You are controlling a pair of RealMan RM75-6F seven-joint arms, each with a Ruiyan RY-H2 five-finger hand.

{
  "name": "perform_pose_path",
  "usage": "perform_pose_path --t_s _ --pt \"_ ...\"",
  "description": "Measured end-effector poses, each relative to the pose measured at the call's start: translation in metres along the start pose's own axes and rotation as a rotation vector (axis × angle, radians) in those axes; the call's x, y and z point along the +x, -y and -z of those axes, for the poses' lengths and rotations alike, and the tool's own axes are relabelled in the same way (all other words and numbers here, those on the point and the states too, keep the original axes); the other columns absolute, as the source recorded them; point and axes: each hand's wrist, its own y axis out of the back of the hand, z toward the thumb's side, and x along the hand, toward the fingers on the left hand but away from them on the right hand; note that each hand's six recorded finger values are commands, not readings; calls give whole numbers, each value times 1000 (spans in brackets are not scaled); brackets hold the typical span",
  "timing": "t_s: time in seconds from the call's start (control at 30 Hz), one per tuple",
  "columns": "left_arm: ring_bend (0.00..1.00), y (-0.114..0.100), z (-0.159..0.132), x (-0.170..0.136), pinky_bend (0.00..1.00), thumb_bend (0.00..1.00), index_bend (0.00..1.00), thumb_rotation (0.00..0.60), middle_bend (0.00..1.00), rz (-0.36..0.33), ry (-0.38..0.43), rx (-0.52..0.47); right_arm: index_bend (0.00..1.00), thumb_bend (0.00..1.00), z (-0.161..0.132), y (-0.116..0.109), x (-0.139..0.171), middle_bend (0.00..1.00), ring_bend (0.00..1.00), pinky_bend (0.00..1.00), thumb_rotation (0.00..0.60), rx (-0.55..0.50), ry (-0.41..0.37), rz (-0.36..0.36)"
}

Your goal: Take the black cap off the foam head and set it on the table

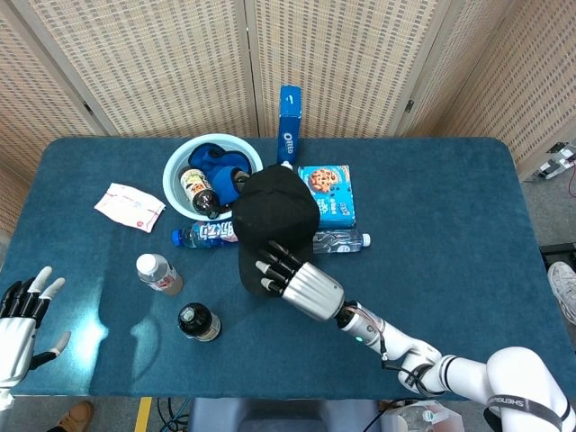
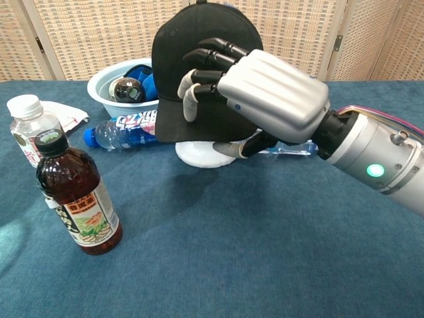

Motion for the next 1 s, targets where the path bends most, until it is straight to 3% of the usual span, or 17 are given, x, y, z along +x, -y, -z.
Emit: perform_pose_path --t_s 0.4,0.73,1.0 --pt "0 1 2 -1 0 243 132 600 0 0 -2 -4 497 489 2 0 -3 302 101 0 600 -2 4 25" --pt "0 1 1 0 0 243 132 600 0 4 -1 -3 692 496 7 -8 -9 347 132 0 600 -11 18 76" --pt "0 1 1 1 0 243 132 600 0 2 1 -2 741 495 15 -19 -23 370 146 0 600 -9 42 132"
